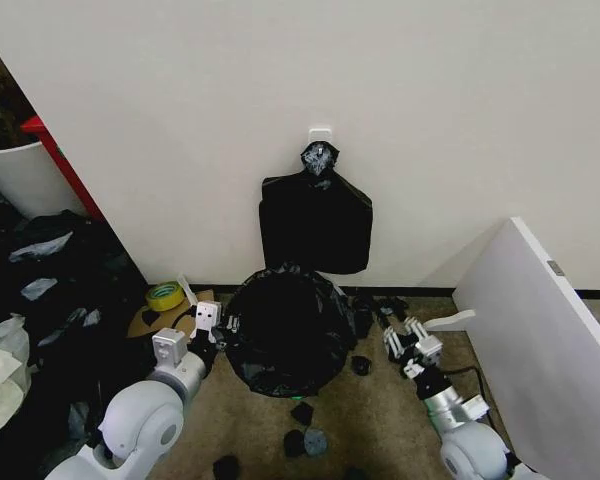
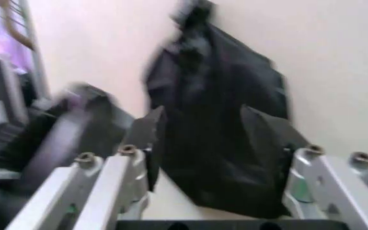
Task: Place the garbage bag over the trash bin.
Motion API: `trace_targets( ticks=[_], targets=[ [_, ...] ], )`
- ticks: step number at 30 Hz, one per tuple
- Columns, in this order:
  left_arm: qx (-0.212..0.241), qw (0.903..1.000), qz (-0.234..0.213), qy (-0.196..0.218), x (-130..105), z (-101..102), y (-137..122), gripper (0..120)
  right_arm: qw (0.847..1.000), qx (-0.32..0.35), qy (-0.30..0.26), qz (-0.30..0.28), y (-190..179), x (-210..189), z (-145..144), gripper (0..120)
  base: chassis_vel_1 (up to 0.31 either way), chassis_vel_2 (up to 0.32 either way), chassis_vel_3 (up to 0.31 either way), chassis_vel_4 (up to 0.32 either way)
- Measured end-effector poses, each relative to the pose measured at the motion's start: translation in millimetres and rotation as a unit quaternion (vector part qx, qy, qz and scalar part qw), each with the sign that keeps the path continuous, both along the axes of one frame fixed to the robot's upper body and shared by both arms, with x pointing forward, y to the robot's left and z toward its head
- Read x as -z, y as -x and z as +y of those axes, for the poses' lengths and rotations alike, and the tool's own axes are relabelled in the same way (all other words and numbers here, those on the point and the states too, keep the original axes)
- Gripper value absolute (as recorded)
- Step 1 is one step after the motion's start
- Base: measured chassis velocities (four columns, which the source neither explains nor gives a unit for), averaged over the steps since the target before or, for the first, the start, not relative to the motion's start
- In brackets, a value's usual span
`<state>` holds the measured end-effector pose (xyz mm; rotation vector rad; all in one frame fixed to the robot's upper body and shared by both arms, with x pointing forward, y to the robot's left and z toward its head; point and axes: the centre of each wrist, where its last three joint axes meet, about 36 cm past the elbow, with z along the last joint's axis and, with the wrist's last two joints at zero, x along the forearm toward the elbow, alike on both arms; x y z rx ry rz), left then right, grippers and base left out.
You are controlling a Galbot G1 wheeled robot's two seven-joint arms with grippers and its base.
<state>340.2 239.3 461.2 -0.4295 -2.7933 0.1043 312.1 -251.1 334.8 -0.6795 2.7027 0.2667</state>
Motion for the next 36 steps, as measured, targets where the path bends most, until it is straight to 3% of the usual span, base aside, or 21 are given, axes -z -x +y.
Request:
trace_targets(
  ticks=[2,3,6,7,15,21,27,36],
  targets=[
    [0.000,1.0000,0.000,0.000,0,0,0,0,1.000,-0.009,-0.002,-0.002,3,-2,3,48,0.000,0.000,0.000,0.000],
    [0.001,1.0000,0.000,0.001,0,-1,0,0,1.000,-0.017,-0.002,-0.004,6,-4,5,56,0.000,0.000,0.000,0.000],
    [0.001,1.0000,0.000,0.001,0,-1,0,0,1.000,-0.022,-0.003,-0.005,7,-5,6,56,0.000,0.000,0.000,0.000],
    [0.001,1.0000,0.000,0.001,0,-1,0,0,0.999,-0.034,-0.002,-0.008,11,-6,8,67,0.000,0.000,0.000,0.000],
    [-0.002,1.0000,-0.005,0.001,-3,2,-4,0,0.997,-0.076,0.011,0.006,42,-4,19,68,0.000,0.000,0.000,0.000],
    [-0.001,0.9999,-0.009,0.005,-6,1,-5,0,0.997,-0.058,0.045,0.022,53,2,22,56,0.000,0.000,0.000,0.000],
    [0.002,0.9999,-0.010,0.005,-9,1,-4,0,0.997,-0.051,0.044,0.030,52,8,24,55,0.000,0.000,0.000,0.000],
    [0.003,0.9999,-0.010,0.005,-9,0,-4,0,0.998,-0.043,0.037,0.032,47,8,22,23,0.000,0.000,0.000,0.000]
  ],
)
